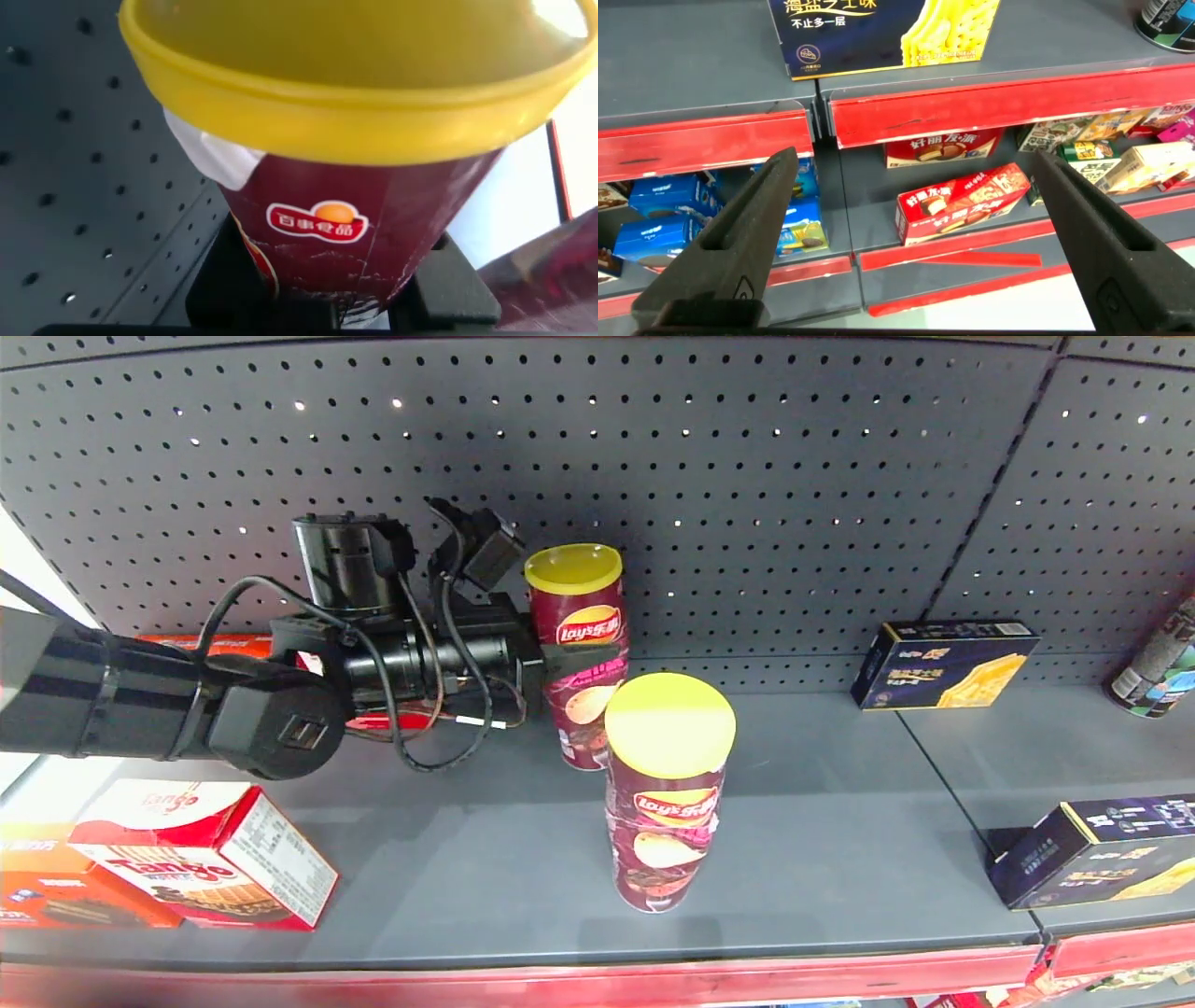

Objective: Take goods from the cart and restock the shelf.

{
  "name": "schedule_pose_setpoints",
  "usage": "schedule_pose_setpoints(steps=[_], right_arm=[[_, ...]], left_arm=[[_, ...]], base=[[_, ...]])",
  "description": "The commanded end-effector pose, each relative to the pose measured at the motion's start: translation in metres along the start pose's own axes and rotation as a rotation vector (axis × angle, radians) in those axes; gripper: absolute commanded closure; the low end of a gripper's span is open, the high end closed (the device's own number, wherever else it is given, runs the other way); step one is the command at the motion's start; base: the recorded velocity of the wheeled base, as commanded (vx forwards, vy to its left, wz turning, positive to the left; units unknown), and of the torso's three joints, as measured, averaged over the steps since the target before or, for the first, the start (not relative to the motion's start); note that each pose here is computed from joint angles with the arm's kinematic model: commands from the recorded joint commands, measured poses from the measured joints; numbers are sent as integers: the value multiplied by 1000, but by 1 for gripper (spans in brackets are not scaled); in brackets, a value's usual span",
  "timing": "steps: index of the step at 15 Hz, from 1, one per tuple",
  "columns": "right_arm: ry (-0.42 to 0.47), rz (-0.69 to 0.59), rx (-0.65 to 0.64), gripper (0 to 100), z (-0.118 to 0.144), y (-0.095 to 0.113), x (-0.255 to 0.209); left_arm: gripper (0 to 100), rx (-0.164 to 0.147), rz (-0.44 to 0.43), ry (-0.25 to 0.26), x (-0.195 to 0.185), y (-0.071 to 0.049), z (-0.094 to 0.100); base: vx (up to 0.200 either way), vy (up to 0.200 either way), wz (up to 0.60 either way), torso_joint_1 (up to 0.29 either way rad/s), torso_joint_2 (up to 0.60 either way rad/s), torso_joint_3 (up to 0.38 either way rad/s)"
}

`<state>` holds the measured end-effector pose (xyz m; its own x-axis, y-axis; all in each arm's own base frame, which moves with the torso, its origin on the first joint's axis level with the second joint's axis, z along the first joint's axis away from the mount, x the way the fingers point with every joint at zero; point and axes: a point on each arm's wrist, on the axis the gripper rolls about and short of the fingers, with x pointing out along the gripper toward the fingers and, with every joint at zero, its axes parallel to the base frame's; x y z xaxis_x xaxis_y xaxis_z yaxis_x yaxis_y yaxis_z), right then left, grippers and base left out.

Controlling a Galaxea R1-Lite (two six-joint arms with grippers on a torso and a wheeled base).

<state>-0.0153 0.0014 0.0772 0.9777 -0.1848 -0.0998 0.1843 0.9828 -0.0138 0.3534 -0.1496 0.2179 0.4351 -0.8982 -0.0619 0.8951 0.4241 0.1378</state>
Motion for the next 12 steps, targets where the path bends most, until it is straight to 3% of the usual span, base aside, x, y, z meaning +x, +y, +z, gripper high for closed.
schedule_pose_setpoints(steps=[1, 12], right_arm=[[3, 1, -1, 0, 0, 0, 0], [4, 1, -1, 0, 0, 0, 0]], left_arm=[[100, 3, -4, 12, 10, 6, -11], [100, 38, -58, -26, 23, 18, -7]], base=[[0, 0, 0, 0, 0, 0], [0, 0, 0, 0, 0, 0]])
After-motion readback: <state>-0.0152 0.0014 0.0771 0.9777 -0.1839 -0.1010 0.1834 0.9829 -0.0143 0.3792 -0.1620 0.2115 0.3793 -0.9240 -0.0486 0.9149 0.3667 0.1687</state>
